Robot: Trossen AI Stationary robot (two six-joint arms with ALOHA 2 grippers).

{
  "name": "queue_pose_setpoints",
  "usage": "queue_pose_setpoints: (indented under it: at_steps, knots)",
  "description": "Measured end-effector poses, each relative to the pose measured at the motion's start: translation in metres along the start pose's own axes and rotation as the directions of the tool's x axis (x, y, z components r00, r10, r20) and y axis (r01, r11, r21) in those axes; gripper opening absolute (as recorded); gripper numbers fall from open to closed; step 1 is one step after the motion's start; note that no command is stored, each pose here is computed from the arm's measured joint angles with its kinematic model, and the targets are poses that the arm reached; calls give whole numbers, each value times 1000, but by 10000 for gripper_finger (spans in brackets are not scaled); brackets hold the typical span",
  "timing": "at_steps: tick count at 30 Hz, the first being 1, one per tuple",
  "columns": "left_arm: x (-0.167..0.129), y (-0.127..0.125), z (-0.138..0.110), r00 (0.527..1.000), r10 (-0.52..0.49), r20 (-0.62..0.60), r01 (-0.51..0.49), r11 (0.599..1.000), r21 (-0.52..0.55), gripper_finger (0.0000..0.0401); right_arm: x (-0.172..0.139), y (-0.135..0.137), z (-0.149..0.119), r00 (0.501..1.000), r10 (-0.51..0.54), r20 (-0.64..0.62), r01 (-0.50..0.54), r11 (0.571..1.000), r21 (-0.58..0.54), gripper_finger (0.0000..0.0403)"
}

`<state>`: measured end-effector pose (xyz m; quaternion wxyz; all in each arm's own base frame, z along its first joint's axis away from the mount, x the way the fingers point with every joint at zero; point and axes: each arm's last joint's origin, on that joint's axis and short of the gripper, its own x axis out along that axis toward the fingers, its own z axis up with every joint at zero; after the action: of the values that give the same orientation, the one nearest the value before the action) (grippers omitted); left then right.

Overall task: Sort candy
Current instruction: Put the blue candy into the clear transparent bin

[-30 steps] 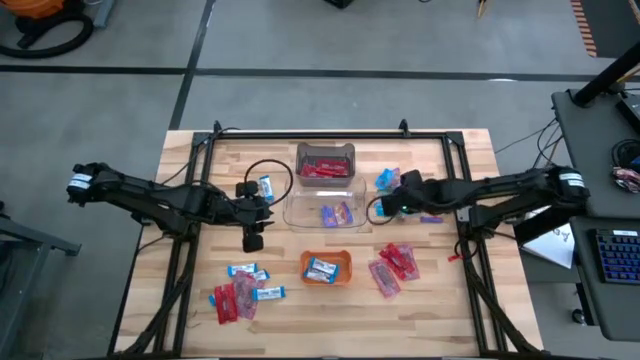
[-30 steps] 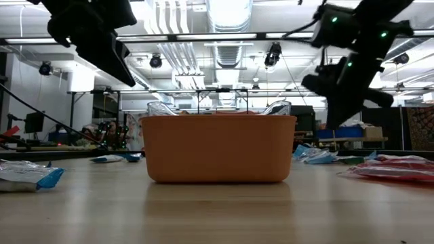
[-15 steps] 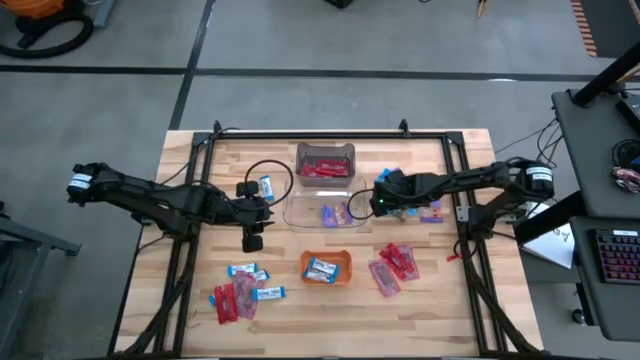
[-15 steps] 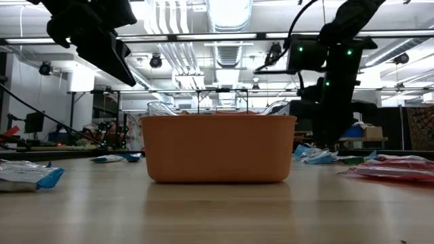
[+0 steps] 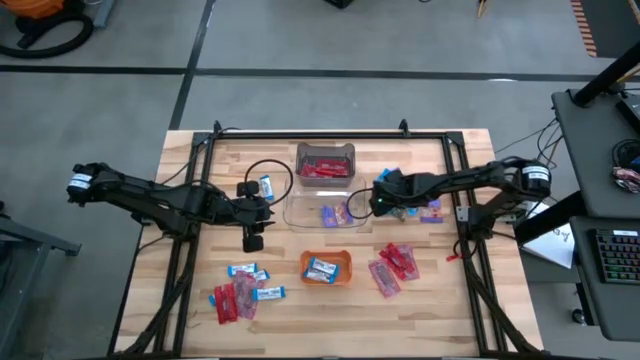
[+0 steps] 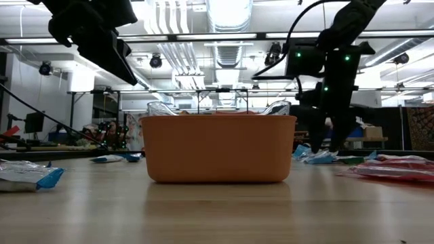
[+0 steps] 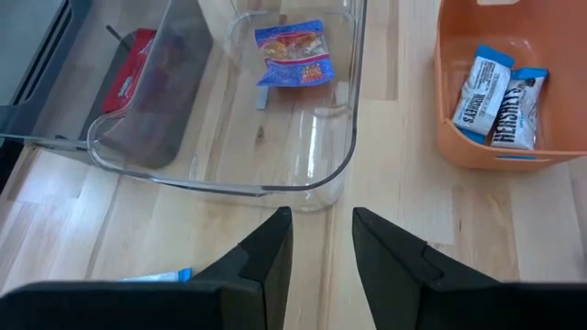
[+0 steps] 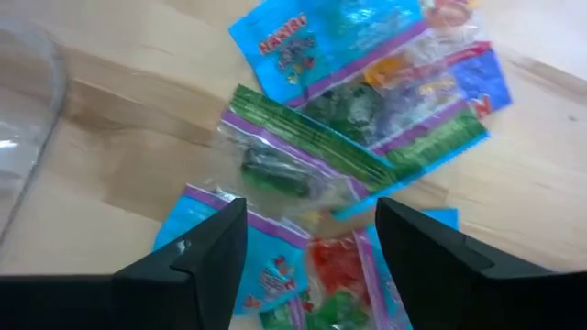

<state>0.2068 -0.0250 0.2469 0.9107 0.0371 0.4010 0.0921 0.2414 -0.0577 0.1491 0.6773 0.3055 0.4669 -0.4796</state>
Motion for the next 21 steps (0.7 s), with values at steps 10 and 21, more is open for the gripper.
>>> queue_pose_setpoints:
  at_steps: [10, 21]
  knots:
    - [0, 0, 1, 1000, 0, 5, 0, 1000, -2, 100, 20, 8, 1, 1000, -4, 7, 5, 1000, -27, 226]
    - [0, 0, 1, 1000, 0, 7, 0, 1000, 5, 100, 26, 9, 0, 1000, -15, -5, 15, 1000, -25, 74]
